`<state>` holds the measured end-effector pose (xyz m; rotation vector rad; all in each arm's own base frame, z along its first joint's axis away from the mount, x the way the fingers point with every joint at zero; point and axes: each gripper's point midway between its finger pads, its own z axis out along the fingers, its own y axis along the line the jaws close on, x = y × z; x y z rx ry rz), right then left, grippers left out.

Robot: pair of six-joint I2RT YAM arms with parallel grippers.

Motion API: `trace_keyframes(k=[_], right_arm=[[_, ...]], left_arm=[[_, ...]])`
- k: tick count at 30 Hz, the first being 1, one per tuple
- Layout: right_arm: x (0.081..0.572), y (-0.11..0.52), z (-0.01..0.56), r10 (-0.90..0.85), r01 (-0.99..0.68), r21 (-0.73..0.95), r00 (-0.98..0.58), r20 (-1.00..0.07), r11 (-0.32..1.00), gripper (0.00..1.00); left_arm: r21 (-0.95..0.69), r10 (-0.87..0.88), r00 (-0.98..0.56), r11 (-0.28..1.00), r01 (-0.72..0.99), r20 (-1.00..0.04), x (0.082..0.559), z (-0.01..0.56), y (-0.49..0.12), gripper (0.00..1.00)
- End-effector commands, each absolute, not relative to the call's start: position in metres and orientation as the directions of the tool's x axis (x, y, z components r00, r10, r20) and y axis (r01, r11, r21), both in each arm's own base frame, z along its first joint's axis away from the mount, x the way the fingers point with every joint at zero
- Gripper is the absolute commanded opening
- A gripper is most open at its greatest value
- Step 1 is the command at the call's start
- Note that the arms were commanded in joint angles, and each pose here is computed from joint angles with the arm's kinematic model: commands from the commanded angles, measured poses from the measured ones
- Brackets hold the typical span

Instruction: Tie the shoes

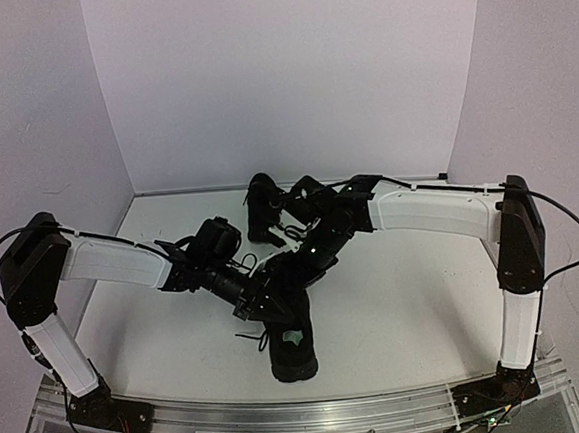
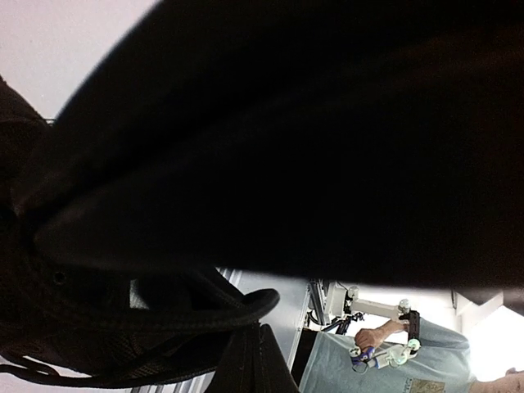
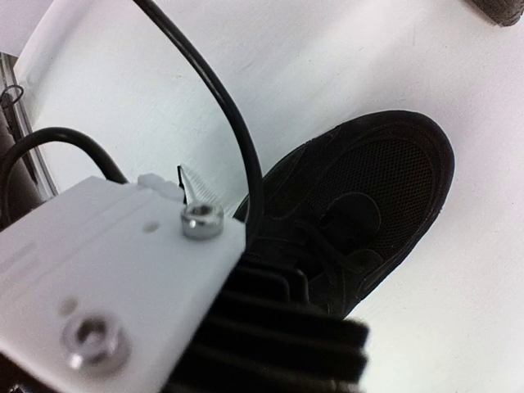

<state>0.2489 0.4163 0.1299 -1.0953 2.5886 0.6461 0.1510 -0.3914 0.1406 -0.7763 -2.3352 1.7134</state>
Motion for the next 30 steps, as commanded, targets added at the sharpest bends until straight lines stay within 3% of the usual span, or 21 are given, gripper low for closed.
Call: trace_keyframes(k=[1, 4, 13, 21, 30], right_arm=[[0.255, 0.418, 0.154, -0.581, -0.731, 0.298, -0.674, -0.458, 0.614, 0.00], [0.255, 0.417, 0.154, -0.582, -0.732, 0.296, -0.673, -0.457, 0.614, 0.00], [0.253, 0.417, 0.153, -0.579, -0.728, 0.306, -0.678, -0.452, 0.613, 0.03], [0.252, 0.404, 0.168, -0.521, -0.680, 0.388, -0.730, -0.443, 0.623, 0.32], [0.238, 0.379, 0.172, -0.377, -0.514, 0.586, -0.858, -0.349, 0.627, 0.42]], left_arm=[[-0.908, 0.450, -0.862, 0.216, 0.360, -0.235, 0.160, 0.146, -0.394, 0.00], [-0.896, 0.396, -0.886, 0.258, 0.360, -0.242, 0.174, 0.140, -0.400, 0.00], [-0.917, 0.374, -0.892, 0.200, 0.345, -0.254, 0.177, 0.143, -0.419, 0.00], [-0.917, 0.348, -0.899, 0.197, 0.347, -0.266, 0.182, 0.143, -0.422, 0.00], [-0.916, 0.356, -0.897, 0.199, 0.347, -0.262, 0.182, 0.141, -0.423, 0.00]])
